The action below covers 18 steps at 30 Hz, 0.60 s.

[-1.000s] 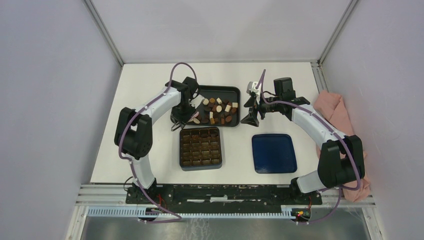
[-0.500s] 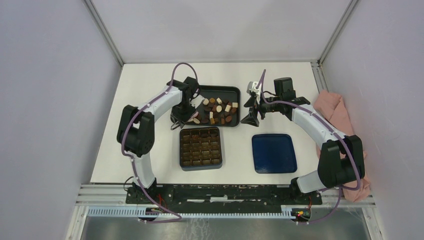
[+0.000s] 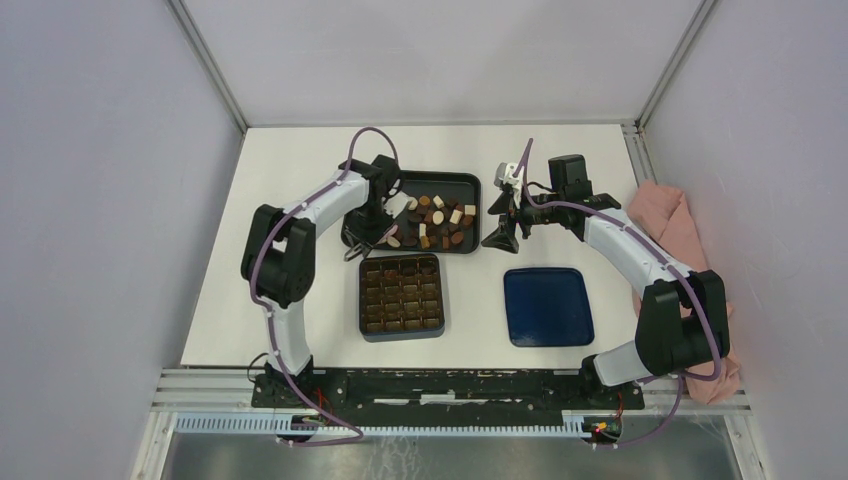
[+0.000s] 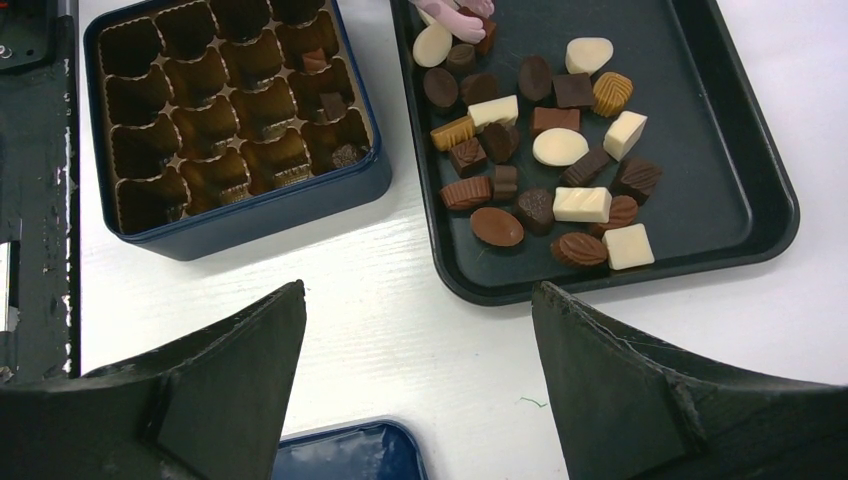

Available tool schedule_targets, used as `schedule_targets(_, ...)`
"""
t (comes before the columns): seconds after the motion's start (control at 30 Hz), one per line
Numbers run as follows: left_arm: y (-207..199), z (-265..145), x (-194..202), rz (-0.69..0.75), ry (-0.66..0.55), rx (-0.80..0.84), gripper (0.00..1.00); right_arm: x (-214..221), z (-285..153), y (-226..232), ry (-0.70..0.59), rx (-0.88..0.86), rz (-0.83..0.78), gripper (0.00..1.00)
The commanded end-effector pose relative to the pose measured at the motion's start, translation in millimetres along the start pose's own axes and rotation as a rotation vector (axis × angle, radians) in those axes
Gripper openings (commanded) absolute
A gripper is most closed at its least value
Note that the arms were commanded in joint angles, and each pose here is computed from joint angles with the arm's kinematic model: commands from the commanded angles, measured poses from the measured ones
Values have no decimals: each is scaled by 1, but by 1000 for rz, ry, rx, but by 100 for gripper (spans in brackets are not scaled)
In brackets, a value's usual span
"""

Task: Pack the chocolate
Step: Pick up the fake chocolate from the plate.

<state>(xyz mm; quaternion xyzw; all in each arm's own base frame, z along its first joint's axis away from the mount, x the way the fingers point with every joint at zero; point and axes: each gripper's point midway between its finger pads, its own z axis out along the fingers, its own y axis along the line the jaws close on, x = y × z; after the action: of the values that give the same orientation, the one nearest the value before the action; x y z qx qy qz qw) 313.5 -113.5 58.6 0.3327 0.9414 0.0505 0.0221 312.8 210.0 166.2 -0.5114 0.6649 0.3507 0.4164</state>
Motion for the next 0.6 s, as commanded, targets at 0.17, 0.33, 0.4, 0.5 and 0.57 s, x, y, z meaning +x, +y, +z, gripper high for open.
schedule_targets(0.17, 2, -10, -17, -10, -43, 17, 21, -17, -5, -2, -40, -6, -51, 89)
schedule_targets(0.33, 13, -24, -29, -63, -101, -39, 2, -18, -5, -1, -42, -7, -52, 89)
schedule_targets(0.4, 16, -29, -33, -85, -127, -60, 2, -17, -5, -1, -41, -6, -51, 89)
schedule_targets(0.5, 22, -37, -36, -121, -160, -94, 2, -18, -5, -2, -42, -5, -53, 89)
schedule_targets(0.57, 26, -44, -37, -149, -187, -116, 2, -18, -5, -1, -43, -5, -53, 89)
